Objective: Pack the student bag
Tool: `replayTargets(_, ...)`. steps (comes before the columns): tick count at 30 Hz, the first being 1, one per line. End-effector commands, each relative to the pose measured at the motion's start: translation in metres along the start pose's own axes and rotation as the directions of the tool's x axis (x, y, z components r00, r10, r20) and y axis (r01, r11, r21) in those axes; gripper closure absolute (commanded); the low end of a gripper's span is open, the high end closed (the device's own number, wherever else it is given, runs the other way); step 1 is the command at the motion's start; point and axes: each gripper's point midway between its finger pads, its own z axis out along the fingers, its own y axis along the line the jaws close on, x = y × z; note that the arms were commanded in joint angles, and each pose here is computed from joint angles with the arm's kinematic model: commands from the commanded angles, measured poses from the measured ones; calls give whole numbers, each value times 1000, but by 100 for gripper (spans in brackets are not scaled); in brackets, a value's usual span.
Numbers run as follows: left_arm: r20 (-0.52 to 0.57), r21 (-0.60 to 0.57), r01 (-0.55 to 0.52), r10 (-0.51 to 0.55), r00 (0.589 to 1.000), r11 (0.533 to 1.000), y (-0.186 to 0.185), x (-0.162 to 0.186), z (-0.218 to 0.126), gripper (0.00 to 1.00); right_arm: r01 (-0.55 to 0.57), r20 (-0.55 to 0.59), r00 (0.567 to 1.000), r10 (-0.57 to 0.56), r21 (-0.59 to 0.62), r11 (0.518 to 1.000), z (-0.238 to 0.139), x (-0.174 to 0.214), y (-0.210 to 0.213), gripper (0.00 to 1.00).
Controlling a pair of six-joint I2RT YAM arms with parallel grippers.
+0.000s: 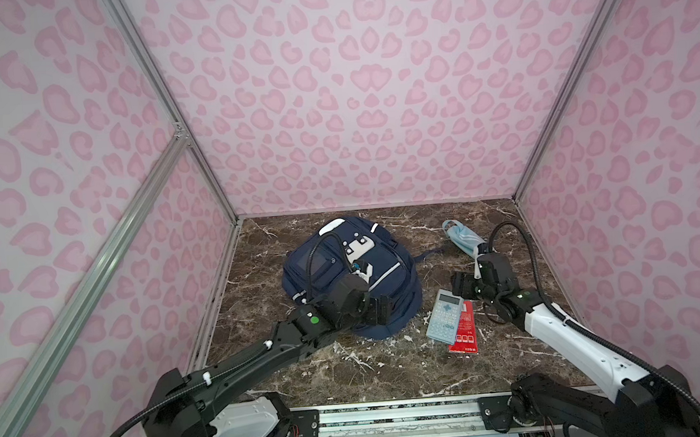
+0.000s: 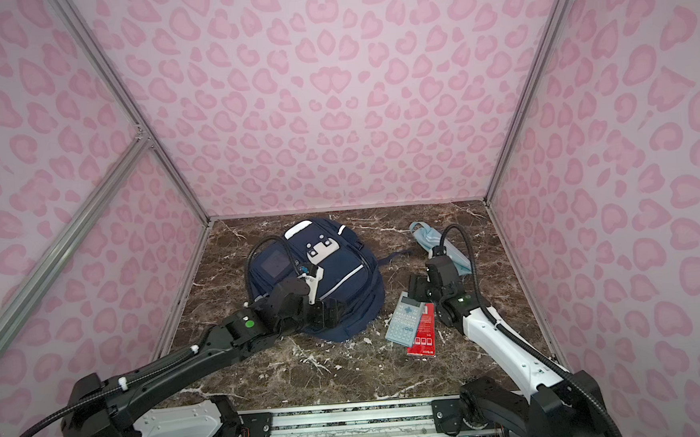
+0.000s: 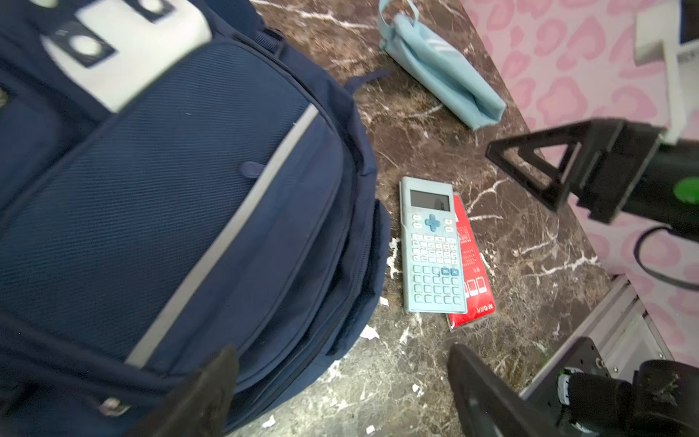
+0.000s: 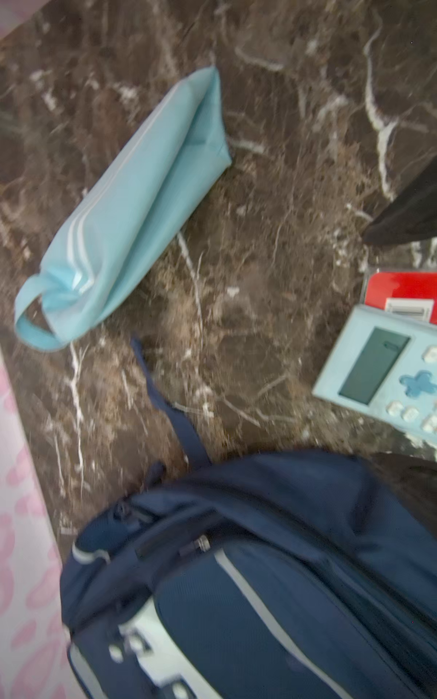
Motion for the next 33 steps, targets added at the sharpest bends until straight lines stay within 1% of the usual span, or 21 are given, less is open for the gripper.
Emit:
replayTargets(1, -18, 88, -51, 53, 998, 995, -35, -6, 18, 12, -73, -134, 990, 46, -201, 977, 19, 19, 23, 31)
replayTargets(4, -46, 100, -39, 44, 998, 994, -44, -4, 36, 12, -64, -215, 977, 10, -248, 967, 41, 34, 34, 38)
replayTargets(7, -67, 86, -39, 45, 997, 996, -43, -1, 49, 13, -57, -240, 971, 1, -224, 973, 57, 41, 31, 42)
replayTargets(9, -90, 62, -43, 48, 995, 997, -40, 3, 57, 14, -52, -254, 967, 5, -180, 982, 63, 45, 23, 44)
replayTargets(12, -114, 52, -40, 45, 992, 998, -38, 8, 63, 14, -34, -265, 964, -4, -137, 990, 62, 51, 16, 43)
replayTargets(14, -114, 51, -32, 38, 993, 998, -37, 10, 65, 14, -29, -243, 970, -3, -128, 991, 53, 49, 12, 40)
replayTargets(16, -117, 55, -28, 34, 993, 998, -38, 11, 65, 14, -10, -220, 976, -8, -81, 997, 44, 45, 3, 37)
replayTargets(18, -115, 63, -28, 35, 993, 998, -40, 10, 66, 14, 1, -212, 977, -8, -32, 999, 40, 42, -9, 36)
replayTargets(20, -115, 63, -30, 38, 993, 998, -40, 8, 67, 14, 4, -228, 974, -10, -28, 1000, 40, 45, -12, 36)
replayTargets(24, -116, 56, -33, 39, 993, 998, -40, 8, 69, 14, -13, -266, 964, -6, -67, 998, 46, 58, -5, 36)
replayTargets(27, -114, 52, -33, 39, 993, 998, -39, 8, 68, 14, 13, -245, 968, -54, -163, 987, 46, 57, 18, 37)
replayTargets(30, -120, 53, -29, 35, 992, 998, -38, 11, 69, 14, 54, -233, 968, -96, -179, 982, 45, 57, 32, 37)
replayTargets(33, -126, 51, -26, 33, 992, 998, -37, 14, 71, 14, 52, -247, 963, -106, -213, 976, 50, 62, 44, 38)
